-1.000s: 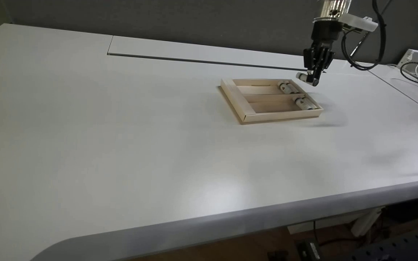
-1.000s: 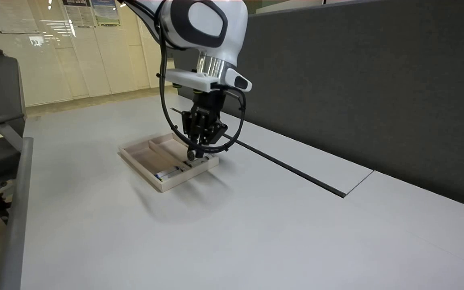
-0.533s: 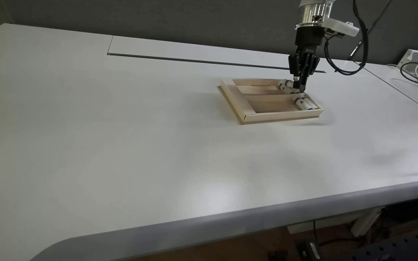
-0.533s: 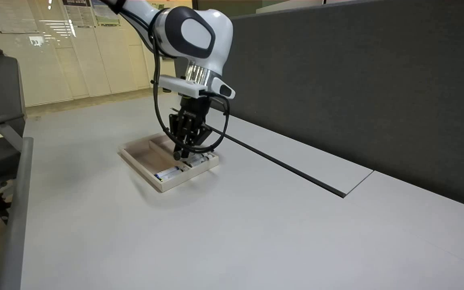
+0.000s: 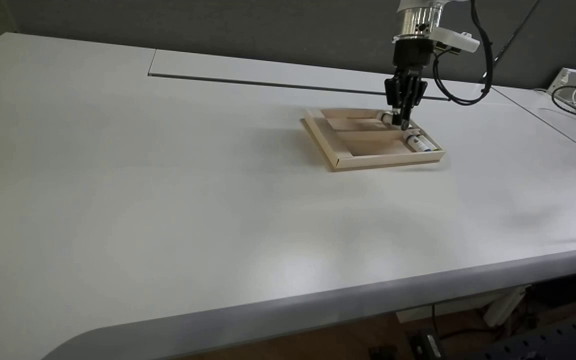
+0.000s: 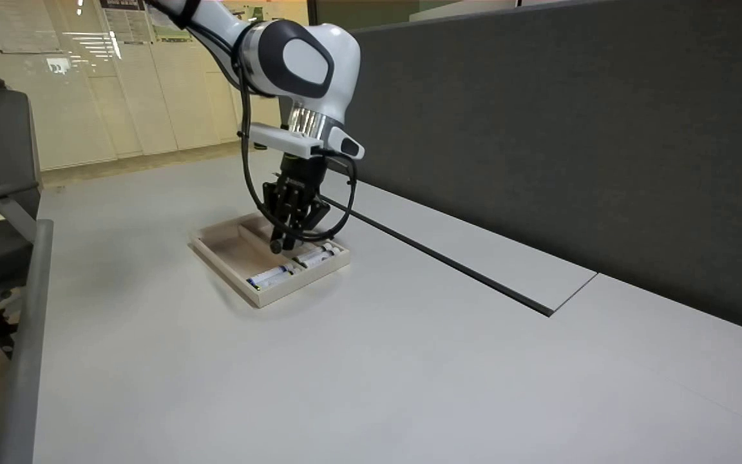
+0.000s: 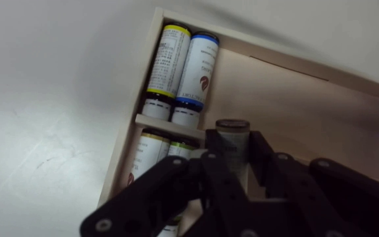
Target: Pick up the bottle from the table and place it on the tray
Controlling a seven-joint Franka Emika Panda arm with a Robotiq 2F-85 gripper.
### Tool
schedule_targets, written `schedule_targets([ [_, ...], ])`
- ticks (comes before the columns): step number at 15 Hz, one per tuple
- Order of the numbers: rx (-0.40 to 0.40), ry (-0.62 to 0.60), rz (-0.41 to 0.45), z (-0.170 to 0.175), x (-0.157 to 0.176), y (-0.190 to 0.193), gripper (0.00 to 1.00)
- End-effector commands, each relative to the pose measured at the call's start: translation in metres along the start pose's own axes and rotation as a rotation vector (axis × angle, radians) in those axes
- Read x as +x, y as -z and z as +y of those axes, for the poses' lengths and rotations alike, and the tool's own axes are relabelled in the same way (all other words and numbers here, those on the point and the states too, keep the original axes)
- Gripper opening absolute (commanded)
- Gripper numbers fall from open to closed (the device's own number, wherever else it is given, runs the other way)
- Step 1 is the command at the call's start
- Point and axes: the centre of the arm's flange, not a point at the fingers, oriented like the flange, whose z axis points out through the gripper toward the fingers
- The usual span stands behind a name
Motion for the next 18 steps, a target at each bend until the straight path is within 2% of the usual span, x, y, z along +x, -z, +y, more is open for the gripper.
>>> schedule_targets([
  [1,-0.003,-0.025,0.022,0.003,0.011,0.007,0.07],
  [13,-0.008,-0.06,0.122,0.02,0.024,0.001,0.07],
  [14,-0.005,-0.062,0.126,0.021,0.024,0.001,0.27],
  [15,-0.006,-0.061,0.128,0.02,0.023,0.002,0.52],
  [16,-0.006,-0.055,0.125,0.019,0.022,0.004,0.54],
  [18,-0.013,-0.05,0.118,0.016,0.02,0.009,0.66],
])
